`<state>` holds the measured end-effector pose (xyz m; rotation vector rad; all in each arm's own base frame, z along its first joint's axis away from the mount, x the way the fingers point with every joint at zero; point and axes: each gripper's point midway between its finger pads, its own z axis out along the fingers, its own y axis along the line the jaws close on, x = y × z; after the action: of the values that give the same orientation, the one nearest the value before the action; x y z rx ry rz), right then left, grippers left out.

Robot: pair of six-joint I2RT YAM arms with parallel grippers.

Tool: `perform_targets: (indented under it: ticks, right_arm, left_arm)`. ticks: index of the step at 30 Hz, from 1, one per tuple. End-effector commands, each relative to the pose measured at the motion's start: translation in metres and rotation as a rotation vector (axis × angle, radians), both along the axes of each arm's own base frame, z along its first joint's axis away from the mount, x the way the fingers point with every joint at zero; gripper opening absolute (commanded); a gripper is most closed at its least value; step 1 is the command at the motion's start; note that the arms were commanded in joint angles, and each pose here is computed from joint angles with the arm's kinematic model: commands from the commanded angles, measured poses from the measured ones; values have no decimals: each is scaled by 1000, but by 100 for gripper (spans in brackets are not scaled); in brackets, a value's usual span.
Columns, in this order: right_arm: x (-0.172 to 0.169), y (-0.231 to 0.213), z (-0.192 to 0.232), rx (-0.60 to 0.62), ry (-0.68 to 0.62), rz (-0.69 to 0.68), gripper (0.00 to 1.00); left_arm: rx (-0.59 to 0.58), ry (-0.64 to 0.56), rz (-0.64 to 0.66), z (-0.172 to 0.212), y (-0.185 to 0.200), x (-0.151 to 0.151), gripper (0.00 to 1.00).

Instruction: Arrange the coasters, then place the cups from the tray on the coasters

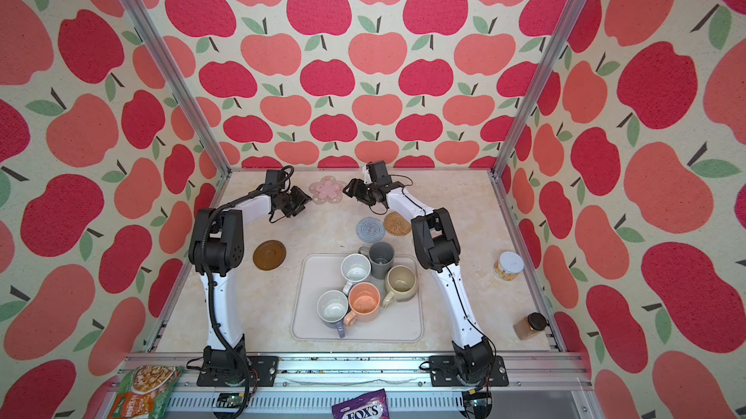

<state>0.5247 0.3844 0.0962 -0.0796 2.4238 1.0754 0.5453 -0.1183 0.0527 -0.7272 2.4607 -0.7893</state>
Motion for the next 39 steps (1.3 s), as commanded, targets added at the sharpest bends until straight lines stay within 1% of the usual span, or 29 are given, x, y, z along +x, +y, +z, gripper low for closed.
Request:
perform_targets:
  ticks: [1, 5, 10, 16, 24, 28, 35, 39]
  right_arm:
    - [-2, -31, 39, -51, -120, -17, 70]
    - [-18, -64, 51, -65, -132, -39, 70]
    - [-48, -113, 52, -88, -93, -80, 70]
    - [-88, -170, 45, -230, -61, -118, 71]
    - [-132, -247, 28, -359, 52, -266, 71]
    - [-160, -267, 17, -441, 122, -275, 71]
    - [-207, -285, 3, -476, 197, -309, 71]
    - [-231, -291, -6, -484, 260, -327, 71]
  left_arm:
    - [83, -33, -74, 30, -3, -19, 48]
    - [122, -37, -136, 45, -8, -36, 48]
    - [154, -31, -198, 57, -9, -58, 48]
    - [151, -45, -248, 73, -18, -72, 48]
    - [143, -39, -276, 77, -30, -79, 48]
    - [137, -34, -283, 77, -35, -82, 48]
    - [121, -20, -280, 73, -38, -82, 48]
    - [103, -13, -284, 71, -42, -82, 48]
